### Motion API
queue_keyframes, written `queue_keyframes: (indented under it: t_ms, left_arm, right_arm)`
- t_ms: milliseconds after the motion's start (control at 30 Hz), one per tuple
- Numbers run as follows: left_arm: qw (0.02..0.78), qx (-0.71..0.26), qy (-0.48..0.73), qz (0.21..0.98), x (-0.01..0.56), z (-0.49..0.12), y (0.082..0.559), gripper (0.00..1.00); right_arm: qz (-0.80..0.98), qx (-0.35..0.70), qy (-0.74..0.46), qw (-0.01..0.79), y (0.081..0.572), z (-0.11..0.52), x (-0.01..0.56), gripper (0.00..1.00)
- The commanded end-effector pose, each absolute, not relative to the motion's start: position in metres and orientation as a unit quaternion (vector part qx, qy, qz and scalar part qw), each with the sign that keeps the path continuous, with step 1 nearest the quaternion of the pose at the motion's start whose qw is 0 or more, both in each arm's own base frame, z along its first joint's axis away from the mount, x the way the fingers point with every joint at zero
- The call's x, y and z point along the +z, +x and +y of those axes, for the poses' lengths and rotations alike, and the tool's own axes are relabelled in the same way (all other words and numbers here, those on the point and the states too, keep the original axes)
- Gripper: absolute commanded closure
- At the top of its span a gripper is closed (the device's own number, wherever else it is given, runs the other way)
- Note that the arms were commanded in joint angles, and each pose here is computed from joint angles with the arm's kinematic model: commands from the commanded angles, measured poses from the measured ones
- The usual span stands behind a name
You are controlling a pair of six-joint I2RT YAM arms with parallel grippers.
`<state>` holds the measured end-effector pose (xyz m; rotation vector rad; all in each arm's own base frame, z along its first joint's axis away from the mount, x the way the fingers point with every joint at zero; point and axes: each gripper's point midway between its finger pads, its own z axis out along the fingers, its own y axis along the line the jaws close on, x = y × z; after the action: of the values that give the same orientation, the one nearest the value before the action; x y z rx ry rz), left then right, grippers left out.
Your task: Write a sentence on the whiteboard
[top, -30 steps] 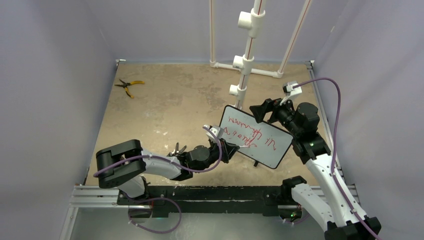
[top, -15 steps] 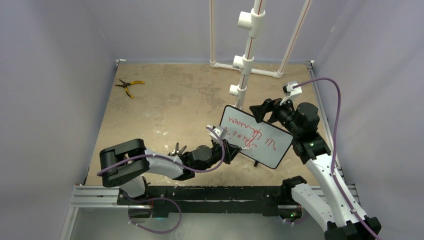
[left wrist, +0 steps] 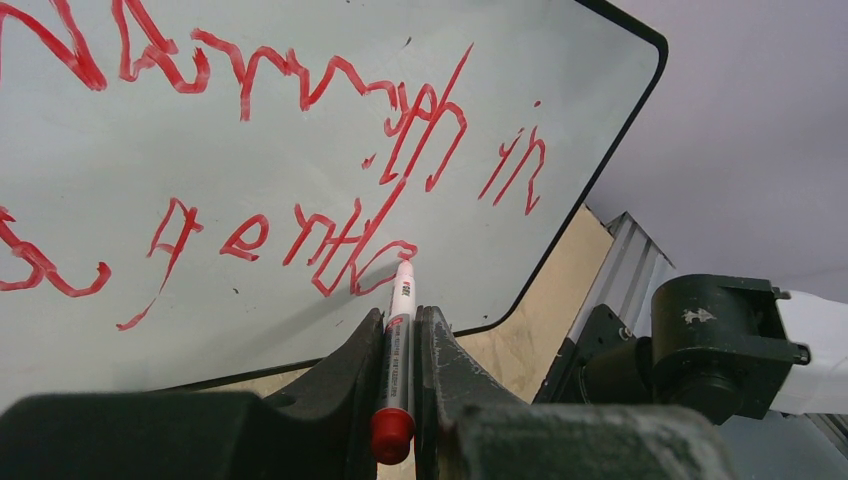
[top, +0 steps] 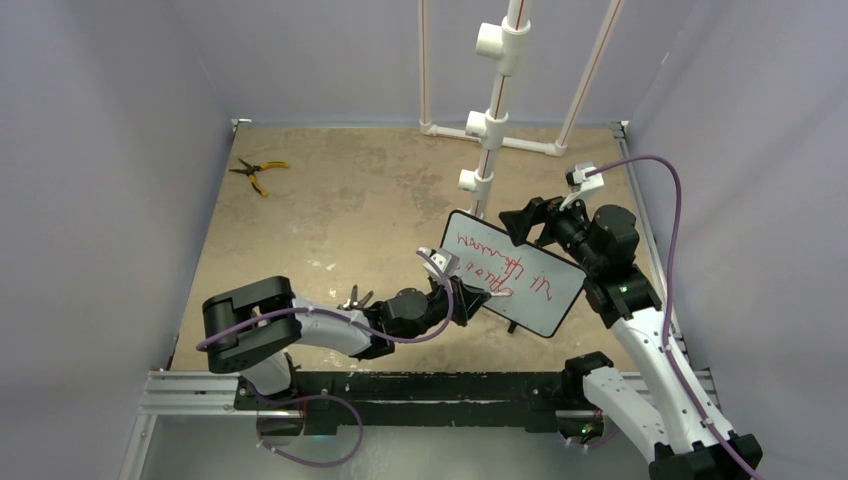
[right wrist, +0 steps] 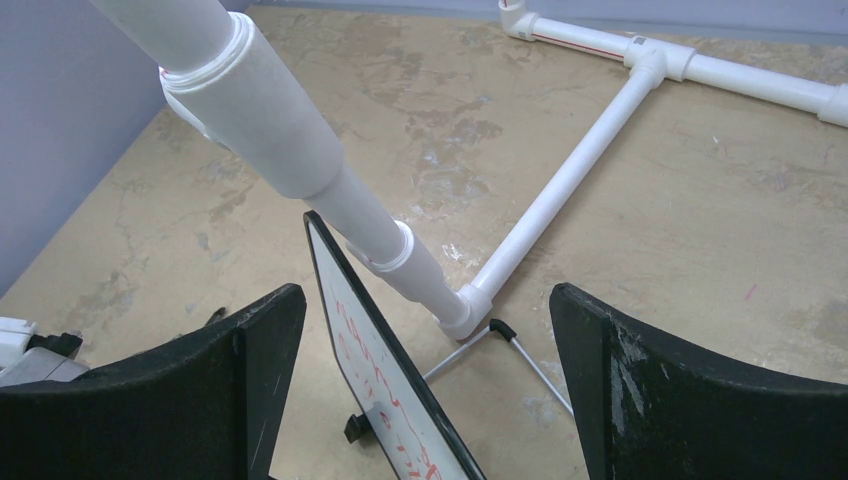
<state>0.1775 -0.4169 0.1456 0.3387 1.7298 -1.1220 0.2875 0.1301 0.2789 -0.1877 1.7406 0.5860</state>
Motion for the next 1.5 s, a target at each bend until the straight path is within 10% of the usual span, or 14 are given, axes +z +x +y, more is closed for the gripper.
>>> queue_keyframes:
  t_ms: [0,1467]
  left_arm:
    - [0.517,-0.497,0.133,0.684,0.179,-0.426,0.176,1.0]
    - [0.517,-0.473,0.156,0.696,0.168,-0.45,0.174,1.0]
  right_arm:
    - [0.74,0.249,-0.085,0.619,0.288,0.129,0.289,0.05]
    - [0.727,0.252,-0.085,0.633,0.281,0.128,0.298,0.05]
